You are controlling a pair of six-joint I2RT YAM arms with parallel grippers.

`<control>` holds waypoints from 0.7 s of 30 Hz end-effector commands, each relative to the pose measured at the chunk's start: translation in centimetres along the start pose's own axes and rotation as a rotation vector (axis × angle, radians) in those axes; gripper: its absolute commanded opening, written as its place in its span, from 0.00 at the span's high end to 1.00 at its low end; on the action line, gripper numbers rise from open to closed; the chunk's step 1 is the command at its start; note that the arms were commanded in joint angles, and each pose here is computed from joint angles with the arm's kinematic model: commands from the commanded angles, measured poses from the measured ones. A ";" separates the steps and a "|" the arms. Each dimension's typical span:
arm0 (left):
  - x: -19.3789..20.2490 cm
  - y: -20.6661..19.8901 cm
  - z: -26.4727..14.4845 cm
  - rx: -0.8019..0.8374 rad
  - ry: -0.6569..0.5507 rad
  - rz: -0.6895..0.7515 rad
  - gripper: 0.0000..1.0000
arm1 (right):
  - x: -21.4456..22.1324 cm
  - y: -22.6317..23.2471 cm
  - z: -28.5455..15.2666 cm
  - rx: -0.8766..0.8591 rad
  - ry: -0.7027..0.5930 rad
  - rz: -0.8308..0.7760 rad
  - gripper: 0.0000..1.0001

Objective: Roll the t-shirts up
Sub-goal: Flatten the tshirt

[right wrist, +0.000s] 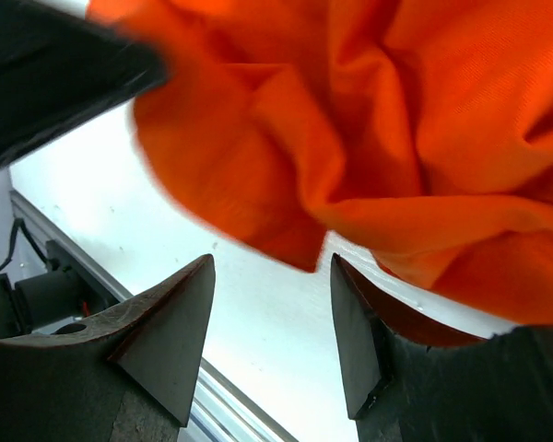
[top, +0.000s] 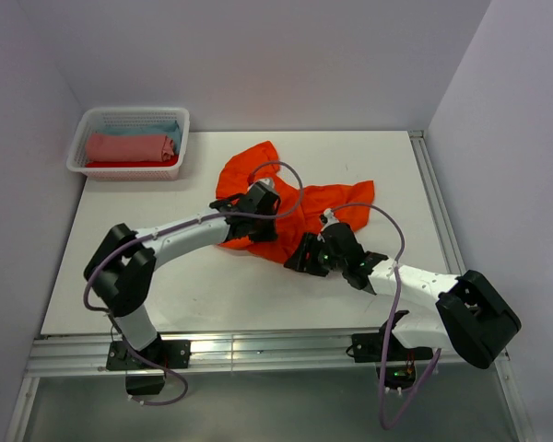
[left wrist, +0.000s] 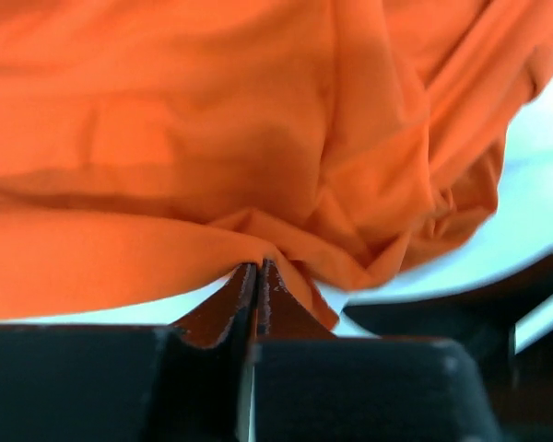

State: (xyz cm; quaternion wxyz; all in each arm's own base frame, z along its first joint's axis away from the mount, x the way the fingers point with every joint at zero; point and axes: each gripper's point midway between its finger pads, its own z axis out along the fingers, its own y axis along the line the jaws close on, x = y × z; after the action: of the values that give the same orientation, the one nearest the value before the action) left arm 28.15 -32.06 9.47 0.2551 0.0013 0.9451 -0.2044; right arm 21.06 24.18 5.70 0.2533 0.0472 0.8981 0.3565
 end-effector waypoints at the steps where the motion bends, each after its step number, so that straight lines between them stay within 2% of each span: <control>1: -2.2 -2.2 1.0 0.040 -0.012 0.046 0.93 | -1.5 1.9 0.2 -0.066 -0.060 -0.029 0.40; 3: -3.0 -3.1 1.4 0.070 -0.032 0.064 0.82 | -2.0 2.9 0.3 -0.100 -0.064 -0.037 0.43; 4: -3.4 -3.3 1.6 0.074 -0.041 0.062 0.80 | -1.8 2.9 0.4 -0.103 -0.056 -0.037 0.44; 13: -6.3 -5.6 2.6 0.098 -0.048 0.075 0.72 | -3.6 4.3 0.1 -0.124 -0.115 -0.103 0.53; 18: -7.3 -5.6 0.6 0.118 -0.087 0.076 0.52 | -4.8 4.9 -0.4 -0.106 -0.146 -0.131 0.52; 21: -7.6 -5.2 -0.6 0.117 -0.102 0.072 0.48 | -5.7 4.7 -0.1 -0.061 -0.160 -0.148 0.48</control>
State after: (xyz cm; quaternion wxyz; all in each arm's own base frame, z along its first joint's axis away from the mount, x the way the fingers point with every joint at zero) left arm 33.91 -36.41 11.58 0.2795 0.0341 0.9327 -0.2254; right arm 23.73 25.79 9.05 0.3115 0.0138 0.8740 0.3728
